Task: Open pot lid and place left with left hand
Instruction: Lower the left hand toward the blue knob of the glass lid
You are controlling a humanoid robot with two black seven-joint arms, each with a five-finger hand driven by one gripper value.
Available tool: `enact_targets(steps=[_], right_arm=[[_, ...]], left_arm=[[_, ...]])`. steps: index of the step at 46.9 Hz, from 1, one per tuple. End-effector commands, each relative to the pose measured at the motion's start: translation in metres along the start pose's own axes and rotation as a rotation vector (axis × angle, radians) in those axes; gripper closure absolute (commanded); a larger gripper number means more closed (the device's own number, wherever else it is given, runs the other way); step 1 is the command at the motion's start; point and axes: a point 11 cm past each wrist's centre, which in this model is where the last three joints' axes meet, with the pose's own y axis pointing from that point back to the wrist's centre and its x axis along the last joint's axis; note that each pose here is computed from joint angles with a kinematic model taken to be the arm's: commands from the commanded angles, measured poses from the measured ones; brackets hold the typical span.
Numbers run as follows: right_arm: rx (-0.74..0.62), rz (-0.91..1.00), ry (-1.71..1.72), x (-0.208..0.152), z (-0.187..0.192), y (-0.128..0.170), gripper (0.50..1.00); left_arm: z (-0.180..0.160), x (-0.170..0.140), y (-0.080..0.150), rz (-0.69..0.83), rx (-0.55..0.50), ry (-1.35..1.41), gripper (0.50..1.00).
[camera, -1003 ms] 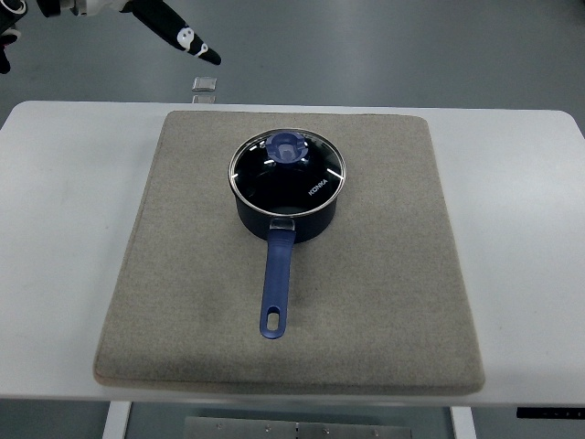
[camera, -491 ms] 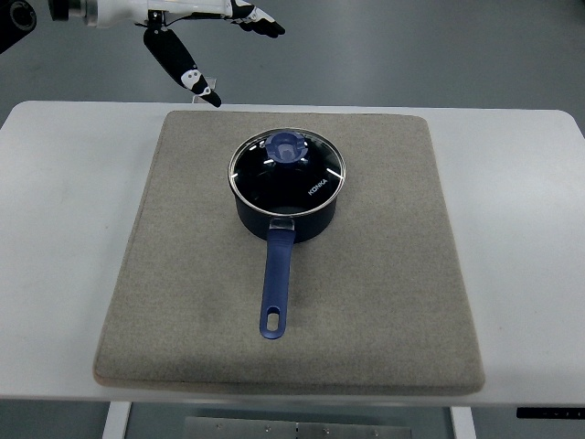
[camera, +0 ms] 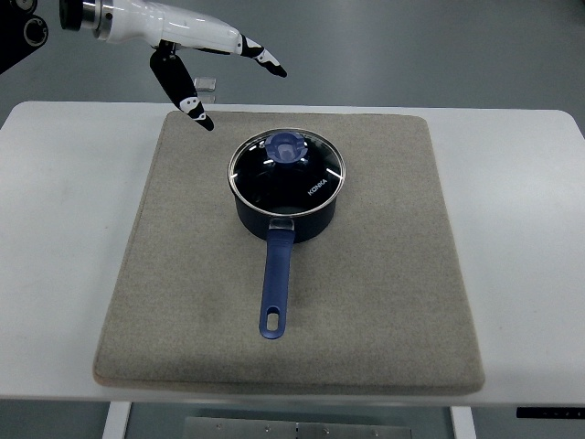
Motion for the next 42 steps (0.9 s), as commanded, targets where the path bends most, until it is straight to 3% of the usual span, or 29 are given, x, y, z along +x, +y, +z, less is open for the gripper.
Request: enact_targets(steps=[1,18,42], right_arm=[[0.0,0.0,0.0,0.0,0.0,0.0,0.585],[0.0,0.0,0.0,0.0,0.0,0.0,0.583],[0.0,0.0,0.0,0.0,0.0,0.0,0.583]], left_arm=[[0.004,0.001,-0.005,-0.006,-0.006,-0.02,0.574],[0.024,0.019,-0.045,0.048,-0.063,-0.063,0.57],[0.027,0.015,-0.047,0.032,-0.074,-0.057,0.553]])
